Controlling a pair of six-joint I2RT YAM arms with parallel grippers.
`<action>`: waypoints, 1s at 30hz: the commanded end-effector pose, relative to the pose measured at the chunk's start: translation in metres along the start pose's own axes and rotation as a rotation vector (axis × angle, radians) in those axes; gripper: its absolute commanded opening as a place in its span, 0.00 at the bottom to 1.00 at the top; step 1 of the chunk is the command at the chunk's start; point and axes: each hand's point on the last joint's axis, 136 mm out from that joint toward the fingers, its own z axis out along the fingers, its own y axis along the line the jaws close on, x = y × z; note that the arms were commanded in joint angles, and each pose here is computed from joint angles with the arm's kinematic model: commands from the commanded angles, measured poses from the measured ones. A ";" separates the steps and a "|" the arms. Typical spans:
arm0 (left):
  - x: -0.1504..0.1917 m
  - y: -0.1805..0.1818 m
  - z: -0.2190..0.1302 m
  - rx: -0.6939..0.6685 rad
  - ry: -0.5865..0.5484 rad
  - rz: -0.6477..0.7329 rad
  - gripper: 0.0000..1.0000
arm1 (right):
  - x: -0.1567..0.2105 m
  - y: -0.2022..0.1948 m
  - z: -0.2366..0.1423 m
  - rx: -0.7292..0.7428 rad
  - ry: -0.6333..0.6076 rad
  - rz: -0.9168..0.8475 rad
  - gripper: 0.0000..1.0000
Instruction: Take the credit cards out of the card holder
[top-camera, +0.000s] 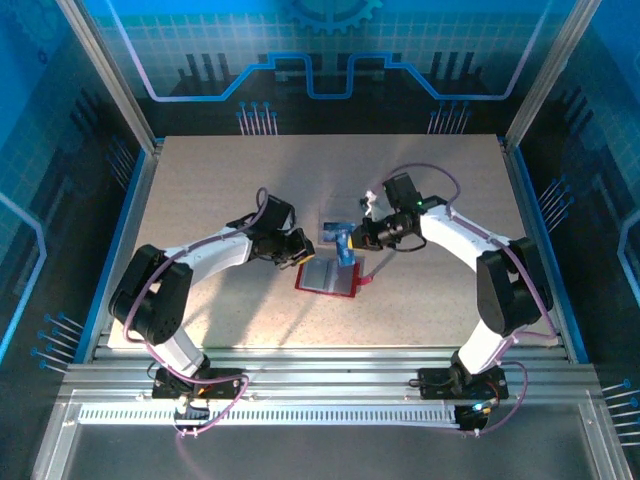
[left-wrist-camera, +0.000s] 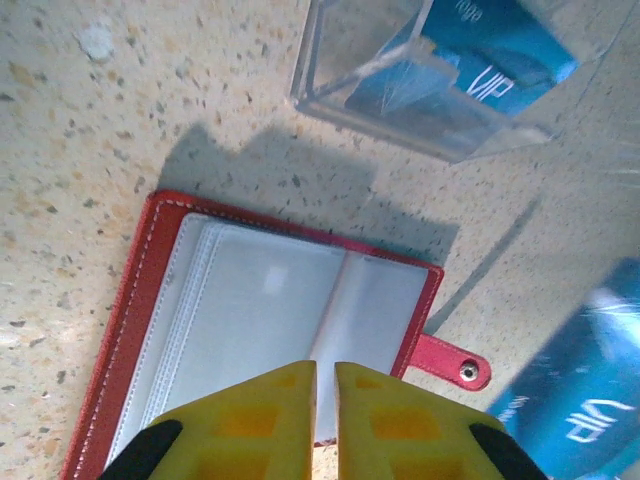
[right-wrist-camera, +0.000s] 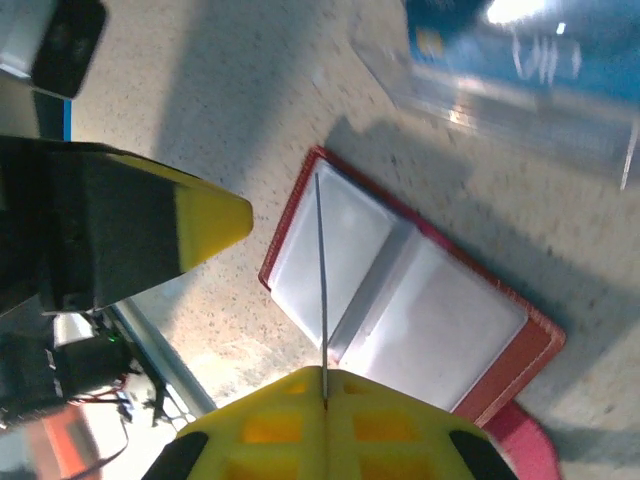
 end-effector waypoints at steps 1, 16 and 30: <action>-0.014 -0.005 -0.011 0.017 -0.055 -0.007 0.15 | -0.006 -0.011 -0.007 0.081 0.052 -0.166 0.00; -0.033 -0.005 -0.017 0.064 -0.056 -0.027 0.16 | -0.045 -0.012 -0.007 0.221 0.199 -0.817 0.00; -0.044 -0.007 -0.023 0.111 -0.066 -0.035 0.16 | -0.061 -0.018 0.015 0.274 0.485 -1.101 0.00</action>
